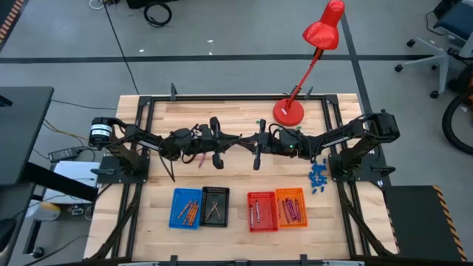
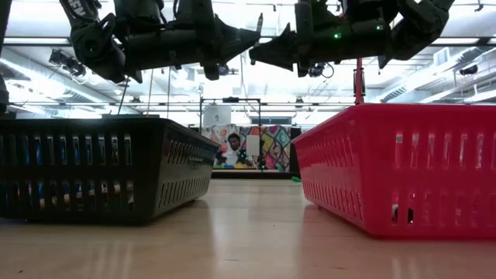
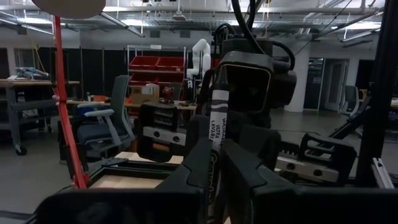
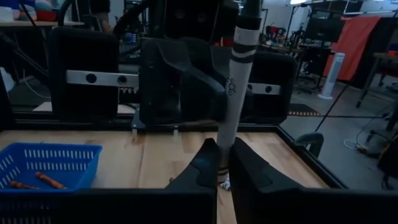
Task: Sort crayons
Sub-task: Put the black crayon into the red basket
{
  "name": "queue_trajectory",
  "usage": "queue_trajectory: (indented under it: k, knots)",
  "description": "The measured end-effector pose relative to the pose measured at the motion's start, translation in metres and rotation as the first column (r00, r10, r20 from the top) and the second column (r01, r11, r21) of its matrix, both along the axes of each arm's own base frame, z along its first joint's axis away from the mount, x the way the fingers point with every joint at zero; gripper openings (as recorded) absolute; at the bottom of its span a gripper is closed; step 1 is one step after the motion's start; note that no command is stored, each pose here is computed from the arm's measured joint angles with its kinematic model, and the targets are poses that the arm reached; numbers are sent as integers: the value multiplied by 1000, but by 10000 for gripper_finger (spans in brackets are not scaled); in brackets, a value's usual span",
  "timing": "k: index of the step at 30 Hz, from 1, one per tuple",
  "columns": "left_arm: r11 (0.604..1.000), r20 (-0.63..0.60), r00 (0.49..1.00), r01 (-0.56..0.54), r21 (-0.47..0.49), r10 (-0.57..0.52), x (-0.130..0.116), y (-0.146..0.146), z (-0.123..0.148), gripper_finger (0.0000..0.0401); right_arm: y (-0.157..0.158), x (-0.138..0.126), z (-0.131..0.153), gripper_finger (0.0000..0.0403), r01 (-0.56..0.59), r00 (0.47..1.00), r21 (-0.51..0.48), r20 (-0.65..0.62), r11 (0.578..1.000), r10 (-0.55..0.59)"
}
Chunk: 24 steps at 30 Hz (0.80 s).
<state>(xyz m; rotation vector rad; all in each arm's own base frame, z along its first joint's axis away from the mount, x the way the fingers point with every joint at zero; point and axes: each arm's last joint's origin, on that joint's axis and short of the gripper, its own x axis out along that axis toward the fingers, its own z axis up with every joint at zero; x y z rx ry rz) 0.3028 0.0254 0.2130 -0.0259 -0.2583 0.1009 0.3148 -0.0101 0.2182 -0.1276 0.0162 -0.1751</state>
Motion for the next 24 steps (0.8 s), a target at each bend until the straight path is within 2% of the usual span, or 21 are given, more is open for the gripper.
queue_trajectory:
  k: [5, 12, 16, 20, 24]
  knots:
    - [999, -27, 1000, -9, 36, 10, 1, 0, -2, 53, -1, 0, -3, 31, 37, 999, -17, -35, 999, -37]
    - [998, -34, 999, -16, 67, 19, 1, 0, -2, 149, 0, -1, -6, 41, 125, 990, -11, -68, 992, -126]
    - [997, -105, 994, -6, 79, 14, 2, -2, -9, 187, 7, -2, -10, 41, 169, 981, 9, -98, 986, -167]
    - [997, -216, 976, 20, 75, -3, 3, -5, -20, 200, 18, -4, -18, 41, 234, 960, 56, -168, 971, -222]
    - [998, -318, 948, 35, 53, -16, 3, -7, -30, 200, 33, -8, -26, 43, 262, 950, 163, -216, 951, -224]
